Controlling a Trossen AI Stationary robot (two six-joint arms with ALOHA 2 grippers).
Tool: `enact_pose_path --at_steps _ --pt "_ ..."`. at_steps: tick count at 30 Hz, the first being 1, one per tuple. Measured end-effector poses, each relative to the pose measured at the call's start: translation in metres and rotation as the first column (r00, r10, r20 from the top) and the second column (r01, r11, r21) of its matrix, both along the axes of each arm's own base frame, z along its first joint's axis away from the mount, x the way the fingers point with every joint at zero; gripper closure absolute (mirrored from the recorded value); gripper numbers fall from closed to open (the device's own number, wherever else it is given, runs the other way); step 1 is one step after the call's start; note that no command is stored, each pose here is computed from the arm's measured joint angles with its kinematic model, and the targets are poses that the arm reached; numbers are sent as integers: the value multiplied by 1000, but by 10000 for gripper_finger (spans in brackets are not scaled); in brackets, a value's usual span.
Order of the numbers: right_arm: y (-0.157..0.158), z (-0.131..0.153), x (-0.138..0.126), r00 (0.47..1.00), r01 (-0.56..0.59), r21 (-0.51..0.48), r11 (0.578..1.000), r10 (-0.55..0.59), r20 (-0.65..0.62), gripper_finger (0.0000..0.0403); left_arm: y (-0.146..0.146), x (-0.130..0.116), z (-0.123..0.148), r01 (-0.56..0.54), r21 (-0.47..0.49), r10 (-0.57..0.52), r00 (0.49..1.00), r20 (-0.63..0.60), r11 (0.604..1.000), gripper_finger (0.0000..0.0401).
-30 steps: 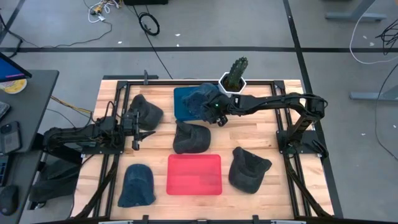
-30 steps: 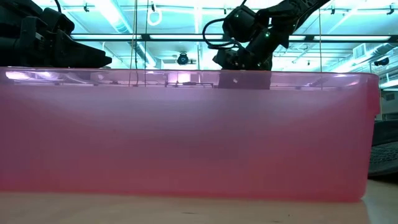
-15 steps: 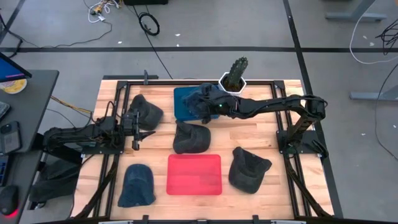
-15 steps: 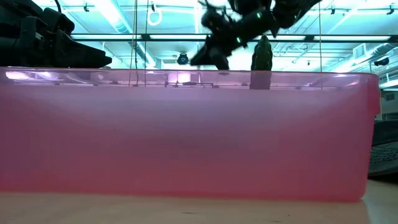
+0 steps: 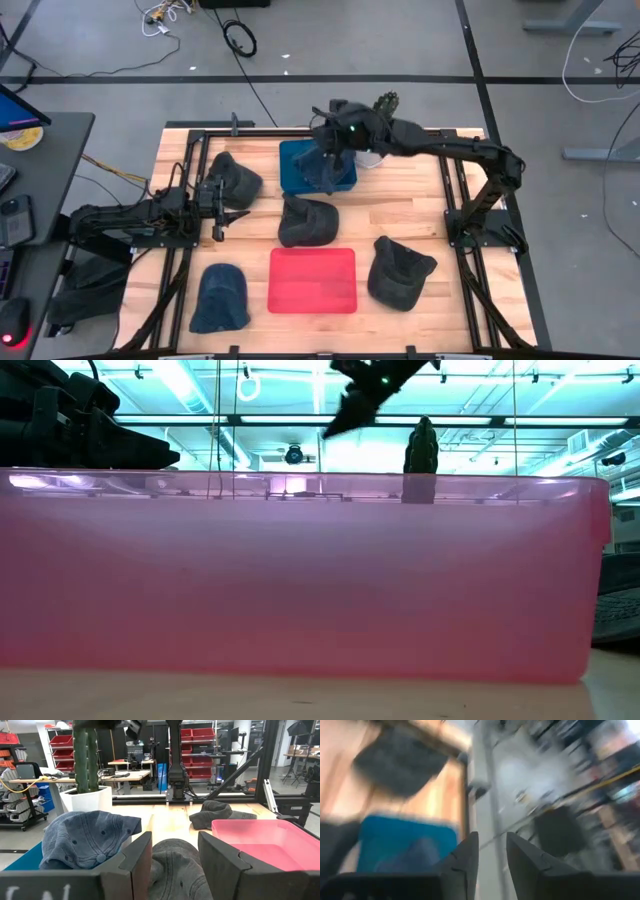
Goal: Pick & Place hat
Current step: Put the top right blue cap into the blue pin
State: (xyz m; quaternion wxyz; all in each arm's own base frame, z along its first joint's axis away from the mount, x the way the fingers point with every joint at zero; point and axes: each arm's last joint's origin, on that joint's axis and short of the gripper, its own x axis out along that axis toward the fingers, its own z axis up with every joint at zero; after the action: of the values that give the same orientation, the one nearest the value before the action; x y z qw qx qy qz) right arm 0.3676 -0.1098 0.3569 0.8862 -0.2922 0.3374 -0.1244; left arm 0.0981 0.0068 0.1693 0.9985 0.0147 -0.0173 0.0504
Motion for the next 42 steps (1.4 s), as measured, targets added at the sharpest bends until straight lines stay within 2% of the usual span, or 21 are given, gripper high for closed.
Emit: enact_pose_path --at_steps 3,6,8,11,16,20,24,42 --pt "-4 -6 -6 993 -2 62 998 9 -119 300 0 0 0 -1 0 1 1000 0 1000 236" --pt "-4 -17 -7 976 -11 82 997 29 -218 300 0 0 0 0 0 0 1000 0 1000 236" --pt "-2 -31 -9 941 -18 108 994 53 -335 300 0 0 0 0 0 0 1000 -2 1000 236" --pt "2 -49 -6 894 -31 132 991 86 -440 300 0 0 0 -1 0 1 1000 -5 1000 236" --pt "14 -73 7 820 -132 124 983 179 -544 300 0 1 -1 1 -1 -1 1000 -13 1000 236" --pt "16 -83 18 799 -184 47 982 177 -574 300 0 1 -1 0 -1 0 1000 -16 1000 236" --pt "15 -91 26 788 -238 20 971 205 -581 300 0 1 -1 0 -1 0 1000 -14 1000 236" --pt "9 -129 36 716 -233 106 967 245 -654 300 0 1 -1 0 -1 0 1000 -14 1000 236"
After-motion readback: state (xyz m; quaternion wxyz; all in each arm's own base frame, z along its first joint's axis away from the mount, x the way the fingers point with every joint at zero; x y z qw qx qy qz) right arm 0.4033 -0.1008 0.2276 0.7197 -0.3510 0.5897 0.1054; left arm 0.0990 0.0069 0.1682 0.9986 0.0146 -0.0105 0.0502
